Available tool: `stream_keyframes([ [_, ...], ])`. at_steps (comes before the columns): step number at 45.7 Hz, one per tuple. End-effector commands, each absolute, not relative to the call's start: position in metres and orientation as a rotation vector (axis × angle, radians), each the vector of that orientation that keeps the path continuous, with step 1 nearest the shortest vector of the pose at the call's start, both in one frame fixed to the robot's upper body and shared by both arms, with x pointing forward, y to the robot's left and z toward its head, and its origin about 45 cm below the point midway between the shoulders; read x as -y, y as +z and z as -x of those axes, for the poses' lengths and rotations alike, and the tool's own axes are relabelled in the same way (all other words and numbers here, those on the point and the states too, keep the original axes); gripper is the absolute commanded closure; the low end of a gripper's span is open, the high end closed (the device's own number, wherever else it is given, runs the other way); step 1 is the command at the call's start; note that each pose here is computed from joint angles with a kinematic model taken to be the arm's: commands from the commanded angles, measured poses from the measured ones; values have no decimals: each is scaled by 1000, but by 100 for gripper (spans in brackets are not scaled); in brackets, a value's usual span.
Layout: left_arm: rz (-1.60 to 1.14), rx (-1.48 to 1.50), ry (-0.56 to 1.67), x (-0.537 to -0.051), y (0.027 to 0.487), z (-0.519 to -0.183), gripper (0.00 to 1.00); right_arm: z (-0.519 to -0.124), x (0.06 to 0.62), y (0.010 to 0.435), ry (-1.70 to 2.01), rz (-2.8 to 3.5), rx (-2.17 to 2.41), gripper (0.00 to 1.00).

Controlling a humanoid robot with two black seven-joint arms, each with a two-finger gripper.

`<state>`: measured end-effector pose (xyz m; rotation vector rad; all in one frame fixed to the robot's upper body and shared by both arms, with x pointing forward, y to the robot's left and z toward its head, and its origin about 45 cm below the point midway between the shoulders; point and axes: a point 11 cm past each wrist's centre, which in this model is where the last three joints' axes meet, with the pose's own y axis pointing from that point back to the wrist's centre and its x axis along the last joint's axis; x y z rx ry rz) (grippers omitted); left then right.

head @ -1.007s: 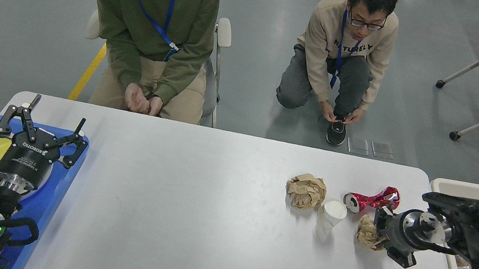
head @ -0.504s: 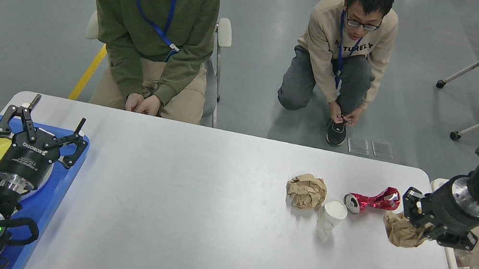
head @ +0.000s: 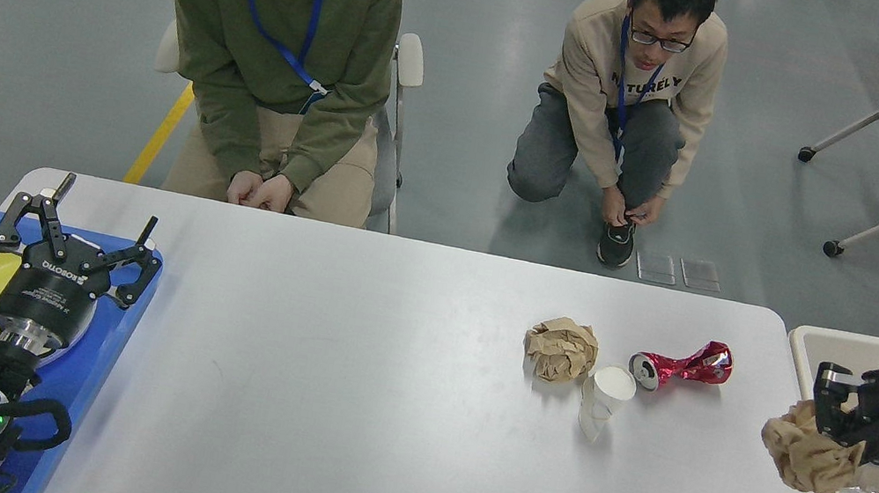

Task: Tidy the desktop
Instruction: 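Carry the brown paper ball into the white bin and release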

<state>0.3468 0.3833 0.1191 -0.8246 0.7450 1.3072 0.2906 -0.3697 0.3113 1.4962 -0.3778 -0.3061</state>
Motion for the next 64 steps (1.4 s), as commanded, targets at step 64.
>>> stream_keyframes([
  [64, 823, -747, 1309, -383, 118, -346, 4, -216, 557, 10, -257, -987, 1080, 100],
])
